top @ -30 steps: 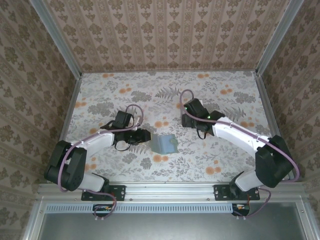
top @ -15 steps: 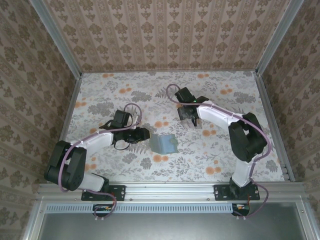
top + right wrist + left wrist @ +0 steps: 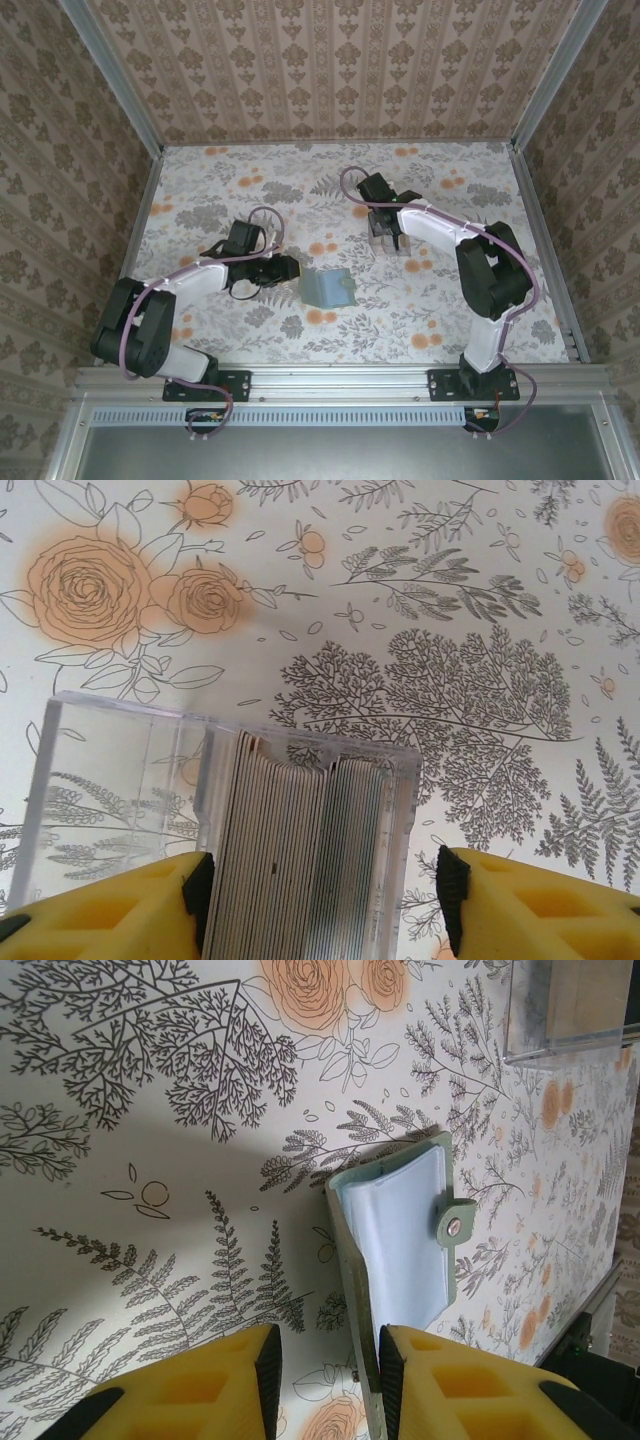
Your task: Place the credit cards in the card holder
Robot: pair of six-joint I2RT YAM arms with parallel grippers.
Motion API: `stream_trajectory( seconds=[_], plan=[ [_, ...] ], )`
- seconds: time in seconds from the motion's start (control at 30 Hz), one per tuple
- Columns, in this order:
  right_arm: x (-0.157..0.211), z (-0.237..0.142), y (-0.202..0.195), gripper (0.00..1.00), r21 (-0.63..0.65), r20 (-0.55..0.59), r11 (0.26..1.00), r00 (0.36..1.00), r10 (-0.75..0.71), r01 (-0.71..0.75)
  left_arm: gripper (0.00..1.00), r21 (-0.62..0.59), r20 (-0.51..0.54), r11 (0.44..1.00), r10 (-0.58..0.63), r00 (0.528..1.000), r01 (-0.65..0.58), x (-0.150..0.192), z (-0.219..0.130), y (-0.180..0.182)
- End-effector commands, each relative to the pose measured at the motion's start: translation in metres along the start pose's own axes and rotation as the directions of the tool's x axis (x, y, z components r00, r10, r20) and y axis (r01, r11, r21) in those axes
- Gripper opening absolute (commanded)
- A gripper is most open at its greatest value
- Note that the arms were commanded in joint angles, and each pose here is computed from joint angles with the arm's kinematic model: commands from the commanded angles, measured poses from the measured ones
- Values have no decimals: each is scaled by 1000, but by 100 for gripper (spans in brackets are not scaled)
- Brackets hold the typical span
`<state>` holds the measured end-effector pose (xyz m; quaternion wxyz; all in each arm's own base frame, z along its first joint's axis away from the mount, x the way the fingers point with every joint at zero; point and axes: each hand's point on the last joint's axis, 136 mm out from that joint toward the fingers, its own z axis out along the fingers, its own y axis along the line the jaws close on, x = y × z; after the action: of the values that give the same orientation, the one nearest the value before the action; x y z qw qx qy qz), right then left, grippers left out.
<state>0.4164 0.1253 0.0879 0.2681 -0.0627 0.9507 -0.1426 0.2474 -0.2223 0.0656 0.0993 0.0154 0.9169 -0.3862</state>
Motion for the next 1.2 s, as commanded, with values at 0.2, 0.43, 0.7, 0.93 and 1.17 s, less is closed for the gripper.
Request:
stream_trajectory(
  seconds=[0.2,0.43,0.7,0.93,1.17],
  plan=[
    [0,-23,-32,55,90,23,996,1000,11,-13,33,-27,-13,1000,-16,1000,15,1,2,8],
    [4,-19,-28,46,77,2,997,1000,1,-1,31,-28,-24,999,-25,999,24,4,4,11],
    [11,-11,-25,54,74,-21,997,1000,-15,16,31,-24,-24,999,-22,999,22,3,6,11],
    [15,-6,-26,54,91,-42,995,999,-23,27,30,-24,-22,1000,-21,1000,21,3,6,12],
    [5,-30,-35,56,90,24,996,1000,10,-12,29,-26,-20,999,-21,1000,21,2,7,12]
  ],
)
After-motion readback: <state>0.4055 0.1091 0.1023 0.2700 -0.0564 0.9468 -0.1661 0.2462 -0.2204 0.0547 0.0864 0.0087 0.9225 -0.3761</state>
